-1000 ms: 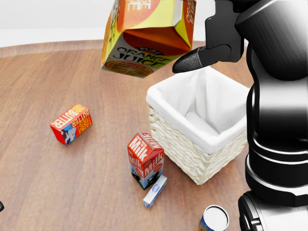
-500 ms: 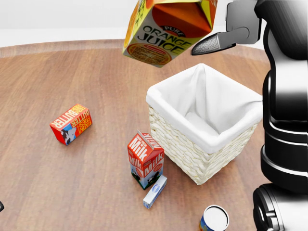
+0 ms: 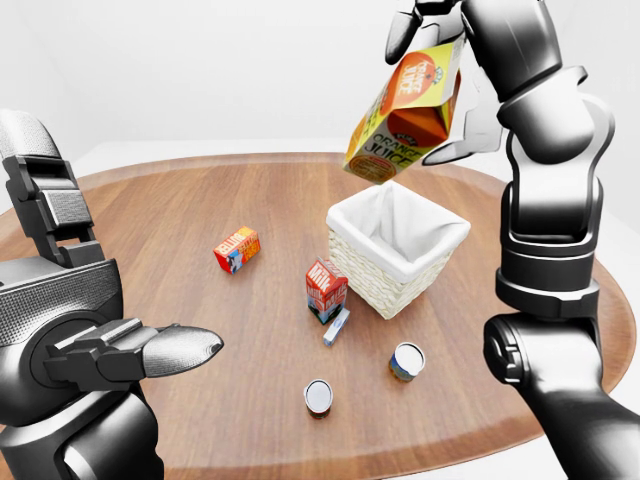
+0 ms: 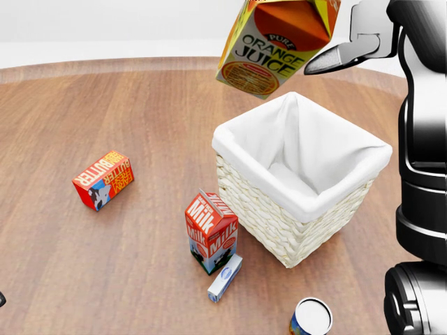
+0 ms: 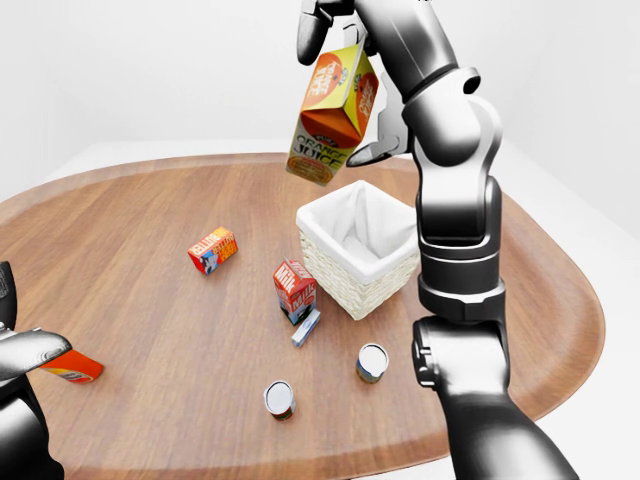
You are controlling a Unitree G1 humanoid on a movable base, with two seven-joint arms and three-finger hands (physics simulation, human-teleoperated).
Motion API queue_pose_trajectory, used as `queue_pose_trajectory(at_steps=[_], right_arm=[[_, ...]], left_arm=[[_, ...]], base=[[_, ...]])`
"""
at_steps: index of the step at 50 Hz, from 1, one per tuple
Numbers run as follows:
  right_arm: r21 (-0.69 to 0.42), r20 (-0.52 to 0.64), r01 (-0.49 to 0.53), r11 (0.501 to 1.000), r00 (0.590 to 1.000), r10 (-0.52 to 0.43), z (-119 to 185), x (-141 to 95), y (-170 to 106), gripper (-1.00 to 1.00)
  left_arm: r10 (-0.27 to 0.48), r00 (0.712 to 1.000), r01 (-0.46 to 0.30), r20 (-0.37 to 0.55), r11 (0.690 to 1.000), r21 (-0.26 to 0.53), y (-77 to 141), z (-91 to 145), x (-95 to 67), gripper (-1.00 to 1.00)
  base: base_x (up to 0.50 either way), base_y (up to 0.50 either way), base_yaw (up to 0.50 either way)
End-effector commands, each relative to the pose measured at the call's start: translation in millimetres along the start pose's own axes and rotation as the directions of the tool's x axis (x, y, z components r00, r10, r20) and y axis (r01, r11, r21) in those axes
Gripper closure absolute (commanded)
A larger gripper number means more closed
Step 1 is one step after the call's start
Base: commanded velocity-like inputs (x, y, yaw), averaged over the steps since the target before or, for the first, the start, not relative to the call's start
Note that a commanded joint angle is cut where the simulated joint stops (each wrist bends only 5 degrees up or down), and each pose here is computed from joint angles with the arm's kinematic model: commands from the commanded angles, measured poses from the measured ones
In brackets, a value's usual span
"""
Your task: Pick up the orange juice, and put it in the basket.
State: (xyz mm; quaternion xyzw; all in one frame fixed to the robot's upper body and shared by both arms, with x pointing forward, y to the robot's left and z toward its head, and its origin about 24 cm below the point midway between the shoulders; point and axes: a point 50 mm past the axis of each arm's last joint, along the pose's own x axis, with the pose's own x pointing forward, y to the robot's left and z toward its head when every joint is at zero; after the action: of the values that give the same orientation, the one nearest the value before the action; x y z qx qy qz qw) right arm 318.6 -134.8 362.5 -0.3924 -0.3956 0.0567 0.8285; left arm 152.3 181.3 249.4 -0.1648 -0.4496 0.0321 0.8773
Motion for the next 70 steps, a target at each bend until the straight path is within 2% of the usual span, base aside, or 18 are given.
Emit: queue_pose_trajectory(at_steps=[1, 13, 24, 49, 56, 70], right_arm=[[-0.066, -0.083, 0.012, 0.998, 0.996, -0.017, -15, 5, -8, 1.00], [-0.059, -0.159, -0.067, 0.996, 0.986, 0.057, -30, 8, 4, 1.00], [-0.045, -0.207, -0.083, 0.996, 0.976, 0.072, -41, 10, 6, 1.00], [-0.016, -0.332, -0.073, 0.997, 0.941, 0.064, -69, 18, 0, 1.00], [-0.007, -0.365, -0.065, 0.998, 0.929, 0.058, -78, 14, 1, 1.00], [0.061, -0.469, -0.032, 0.998, 0.881, 0.057, -106, 6, 22, 1.00]], left_arm=[[0.000, 1.000, 0.000, 0.000, 1.000, 0.000, 0, 0, 0.0, -1.00], [0.000, 1.000, 0.000, 0.000, 1.000, 0.000, 0, 0, 0.0, -1.00], [0.000, 1.000, 0.000, 0.000, 1.000, 0.000, 0, 0, 0.0, -1.00], [0.000, 1.000, 0.000, 0.000, 1.000, 0.000, 0, 0, 0.0, -1.00], [0.000, 1.000, 0.000, 0.000, 1.000, 0.000, 0, 0, 0.0, -1.00], [0.000, 1.000, 0.000, 0.000, 1.000, 0.000, 0, 0, 0.0, -1.00]], base=[[0.00, 0.00, 0.00], [0.00, 0.00, 0.00], [0.00, 0.00, 0.00], [0.00, 0.00, 0.00], [0.00, 0.00, 0.00], [0.00, 0.00, 0.00]])
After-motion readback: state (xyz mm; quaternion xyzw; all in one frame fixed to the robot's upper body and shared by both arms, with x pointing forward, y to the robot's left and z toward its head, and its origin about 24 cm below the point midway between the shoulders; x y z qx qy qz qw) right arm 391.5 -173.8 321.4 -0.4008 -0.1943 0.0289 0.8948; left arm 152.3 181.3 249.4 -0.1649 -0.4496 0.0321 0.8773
